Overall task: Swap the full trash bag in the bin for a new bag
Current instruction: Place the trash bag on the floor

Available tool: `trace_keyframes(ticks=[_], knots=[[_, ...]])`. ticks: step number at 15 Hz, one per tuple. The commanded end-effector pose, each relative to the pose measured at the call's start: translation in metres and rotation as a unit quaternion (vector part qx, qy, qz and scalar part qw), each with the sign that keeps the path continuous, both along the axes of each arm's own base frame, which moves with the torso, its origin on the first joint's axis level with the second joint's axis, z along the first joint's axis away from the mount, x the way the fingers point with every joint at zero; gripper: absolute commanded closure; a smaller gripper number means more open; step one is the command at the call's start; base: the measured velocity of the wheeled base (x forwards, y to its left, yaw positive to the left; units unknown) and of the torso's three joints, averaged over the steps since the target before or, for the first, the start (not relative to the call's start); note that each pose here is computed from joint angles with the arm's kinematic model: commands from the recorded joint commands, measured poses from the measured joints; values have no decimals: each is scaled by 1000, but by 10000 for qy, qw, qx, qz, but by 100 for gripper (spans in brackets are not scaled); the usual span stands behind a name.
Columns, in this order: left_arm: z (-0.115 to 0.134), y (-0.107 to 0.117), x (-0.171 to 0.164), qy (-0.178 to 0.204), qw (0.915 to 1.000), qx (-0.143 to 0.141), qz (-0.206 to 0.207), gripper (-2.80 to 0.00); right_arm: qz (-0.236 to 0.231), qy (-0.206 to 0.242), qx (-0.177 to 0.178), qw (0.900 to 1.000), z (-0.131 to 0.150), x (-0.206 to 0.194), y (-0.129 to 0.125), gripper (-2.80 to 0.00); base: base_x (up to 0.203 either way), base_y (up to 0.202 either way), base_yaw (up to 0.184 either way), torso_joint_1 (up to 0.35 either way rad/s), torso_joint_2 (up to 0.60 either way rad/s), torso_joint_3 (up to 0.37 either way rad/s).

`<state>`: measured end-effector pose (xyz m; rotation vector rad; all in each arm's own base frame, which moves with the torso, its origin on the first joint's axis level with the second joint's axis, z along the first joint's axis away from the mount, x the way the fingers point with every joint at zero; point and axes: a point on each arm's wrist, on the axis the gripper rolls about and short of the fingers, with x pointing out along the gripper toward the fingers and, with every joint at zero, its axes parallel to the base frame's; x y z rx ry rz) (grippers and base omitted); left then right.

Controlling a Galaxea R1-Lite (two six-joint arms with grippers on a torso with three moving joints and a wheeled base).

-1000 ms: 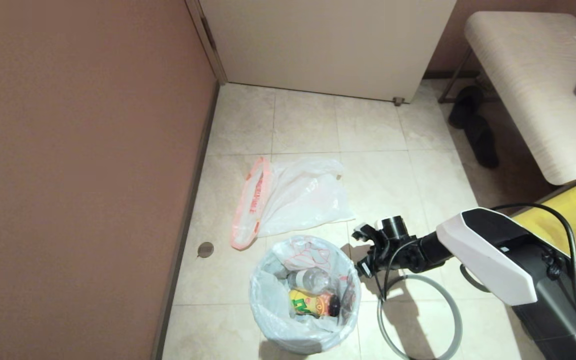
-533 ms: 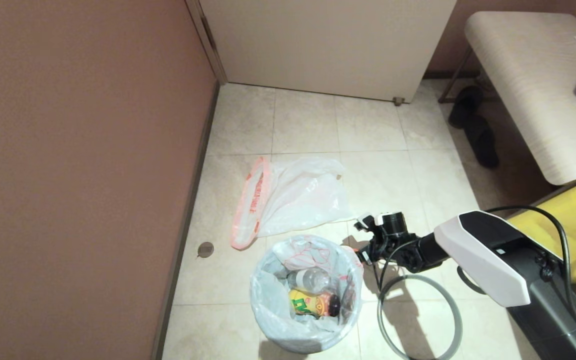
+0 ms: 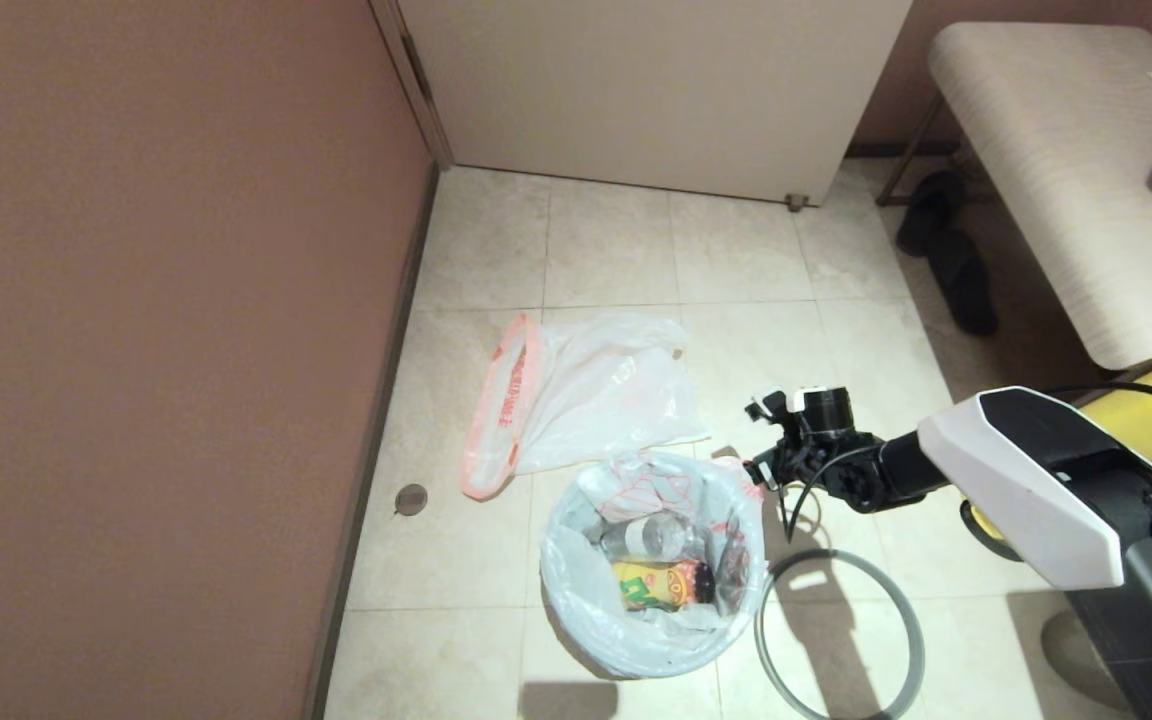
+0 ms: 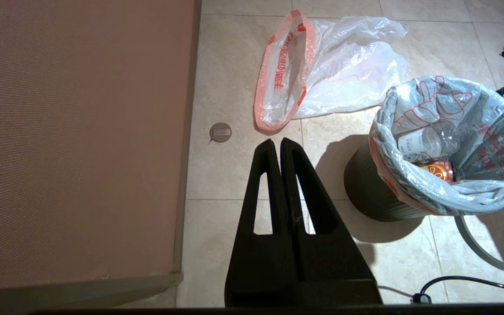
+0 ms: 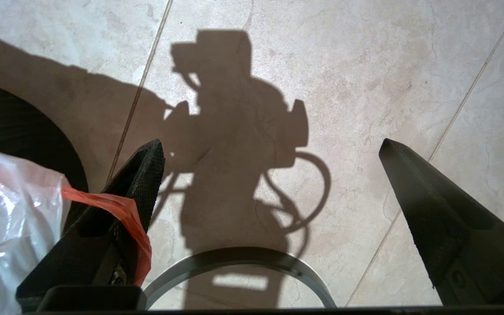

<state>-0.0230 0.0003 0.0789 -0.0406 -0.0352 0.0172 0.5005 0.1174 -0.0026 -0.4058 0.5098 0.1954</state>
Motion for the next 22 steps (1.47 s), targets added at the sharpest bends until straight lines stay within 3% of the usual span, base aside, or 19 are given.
trace_keyframes(ticks=[1, 2, 3, 8, 12, 15, 22], knots=[[0, 0, 0, 6, 10000, -5, 3, 0, 4, 27, -44, 10000, 5, -5, -4, -280, 0, 0, 0, 0, 0, 0], [0, 0, 0, 5, 10000, -5, 3, 0, 42, 83, -77, 9999, 2, -7, -3, -280, 0, 0, 0, 0, 0, 0], [0, 0, 0, 6, 10000, -5, 3, 0, 73, 81, -92, 9999, 2, -8, -2, 0, 0, 0, 0, 0, 0, 0], [0, 0, 0, 6, 10000, -5, 3, 0, -43, 89, -177, 9998, 4, -11, 1, 0, 0, 0, 0, 0, 0, 0], [0, 0, 0, 6, 10000, -5, 3, 0, -218, -139, -143, 9996, 39, -23, -2, 0, 0, 0, 0, 0, 0, 0], [0, 0, 0, 6, 10000, -5, 10, 0, -195, -459, -18, 9988, 83, -37, -1, 0, 0, 0, 0, 0, 0, 0], [0, 0, 0, 5, 10000, -5, 3, 0, 159, -413, -147, 9989, 131, -137, 56, 0, 0, 0, 0, 0, 0, 0]])
